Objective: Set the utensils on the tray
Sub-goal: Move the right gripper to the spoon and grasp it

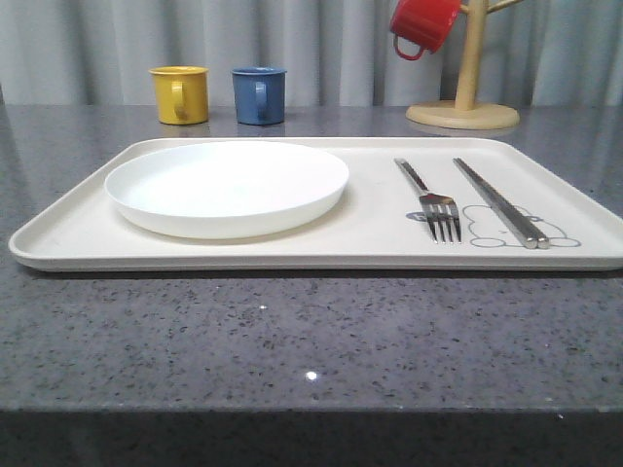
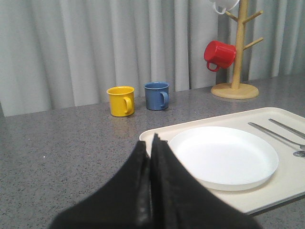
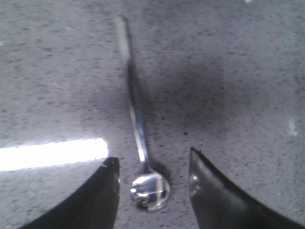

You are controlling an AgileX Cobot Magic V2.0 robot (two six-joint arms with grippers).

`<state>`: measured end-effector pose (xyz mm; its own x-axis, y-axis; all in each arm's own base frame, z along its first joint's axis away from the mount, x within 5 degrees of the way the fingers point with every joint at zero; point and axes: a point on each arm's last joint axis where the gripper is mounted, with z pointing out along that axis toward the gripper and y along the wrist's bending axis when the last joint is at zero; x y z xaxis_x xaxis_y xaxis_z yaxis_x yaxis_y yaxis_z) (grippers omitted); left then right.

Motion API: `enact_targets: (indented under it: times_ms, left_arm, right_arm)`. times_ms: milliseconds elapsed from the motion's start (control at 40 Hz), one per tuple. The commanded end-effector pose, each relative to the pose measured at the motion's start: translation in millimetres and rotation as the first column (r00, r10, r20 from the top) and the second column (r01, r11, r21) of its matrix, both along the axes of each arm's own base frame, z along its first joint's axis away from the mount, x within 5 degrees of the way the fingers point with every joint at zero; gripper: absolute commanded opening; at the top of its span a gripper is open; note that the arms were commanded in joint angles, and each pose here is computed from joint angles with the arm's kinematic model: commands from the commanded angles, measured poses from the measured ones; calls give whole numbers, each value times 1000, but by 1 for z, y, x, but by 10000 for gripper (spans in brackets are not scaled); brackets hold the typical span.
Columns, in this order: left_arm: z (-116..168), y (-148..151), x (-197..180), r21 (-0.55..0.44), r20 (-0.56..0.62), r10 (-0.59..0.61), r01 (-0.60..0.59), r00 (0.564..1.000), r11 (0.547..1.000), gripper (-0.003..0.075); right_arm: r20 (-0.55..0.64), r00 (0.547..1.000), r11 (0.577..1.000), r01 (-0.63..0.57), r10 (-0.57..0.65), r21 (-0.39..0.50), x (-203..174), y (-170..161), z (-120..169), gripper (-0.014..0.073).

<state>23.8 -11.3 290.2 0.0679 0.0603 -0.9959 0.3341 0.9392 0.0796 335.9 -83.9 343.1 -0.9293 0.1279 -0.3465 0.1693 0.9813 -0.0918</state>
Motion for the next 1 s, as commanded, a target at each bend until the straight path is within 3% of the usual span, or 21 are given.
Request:
enact_targets:
  times_ms: [0,325,601,701,851,976]
  left_arm:
    - [14,1,-1,-44,73,5,-2,997,999,-18]
    - [14,1,-1,-44,73,5,-2,997,999,-18]
    - [14,1,-1,-44,73,5,-2,997,999,-18]
    - [14,1,-1,-44,73,5,-2,997,999,-18]
    - [14,1,-1,-44,73,5,-2,997,999,-18]
    - [14,1,-1,-44,73,5,-2,997,999,-18]
  right_arm:
    - [52,999,1000,-16,16,-12,3,-8,6,371]
    - [-41,998,995,-43,47,94,30,-7,-39,371]
    - [-78,996,994,-38,47,105,41,-10,-60,367]
    - [-77,996,994,-38,47,105,41,-10,-60,300]
    - [-77,996,994,-38,47,105,41,-10,-60,104]
    - [-77,996,994,-38,47,105,41,-10,-60,20]
